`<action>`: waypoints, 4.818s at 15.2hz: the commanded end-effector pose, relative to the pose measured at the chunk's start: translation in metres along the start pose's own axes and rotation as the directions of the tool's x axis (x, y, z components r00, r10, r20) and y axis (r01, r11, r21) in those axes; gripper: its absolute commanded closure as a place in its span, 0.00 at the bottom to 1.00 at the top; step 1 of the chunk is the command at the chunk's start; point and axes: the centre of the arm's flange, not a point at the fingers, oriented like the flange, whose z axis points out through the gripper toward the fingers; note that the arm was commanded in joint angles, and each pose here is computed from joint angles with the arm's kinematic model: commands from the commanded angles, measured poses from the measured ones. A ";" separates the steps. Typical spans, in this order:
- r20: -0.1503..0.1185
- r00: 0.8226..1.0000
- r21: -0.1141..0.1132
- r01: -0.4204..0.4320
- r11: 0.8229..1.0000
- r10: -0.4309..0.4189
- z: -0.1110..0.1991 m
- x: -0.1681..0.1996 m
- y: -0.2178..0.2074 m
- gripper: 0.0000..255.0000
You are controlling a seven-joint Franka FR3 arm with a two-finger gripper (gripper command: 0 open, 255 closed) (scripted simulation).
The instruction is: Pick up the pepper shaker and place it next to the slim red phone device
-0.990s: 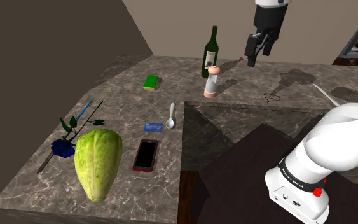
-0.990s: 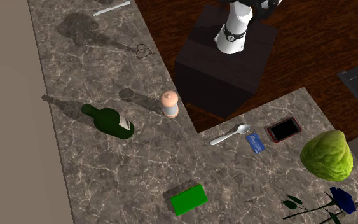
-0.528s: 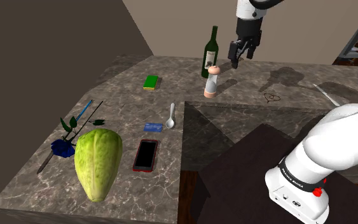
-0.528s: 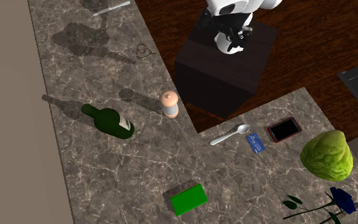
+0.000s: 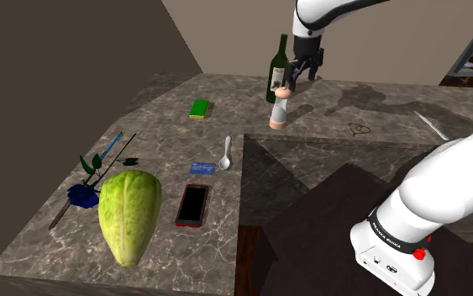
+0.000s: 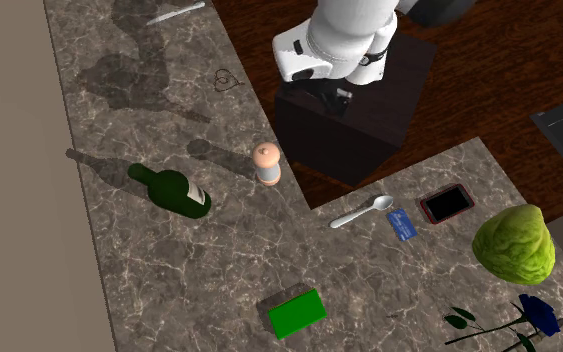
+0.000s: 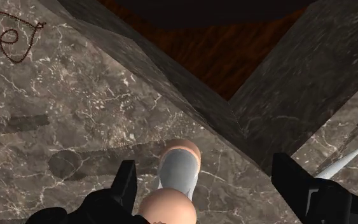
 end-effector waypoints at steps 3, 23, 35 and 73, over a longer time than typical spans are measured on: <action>-0.007 1.000 0.001 -0.029 1.000 0.029 0.029 0.045 0.013 0.00; -0.015 0.998 0.003 -0.063 0.998 0.063 0.099 0.095 0.030 0.00; -0.015 0.998 0.003 -0.063 0.998 0.063 0.088 0.095 0.032 1.00; -0.015 0.998 0.003 -0.063 0.998 0.063 -0.110 0.089 0.062 1.00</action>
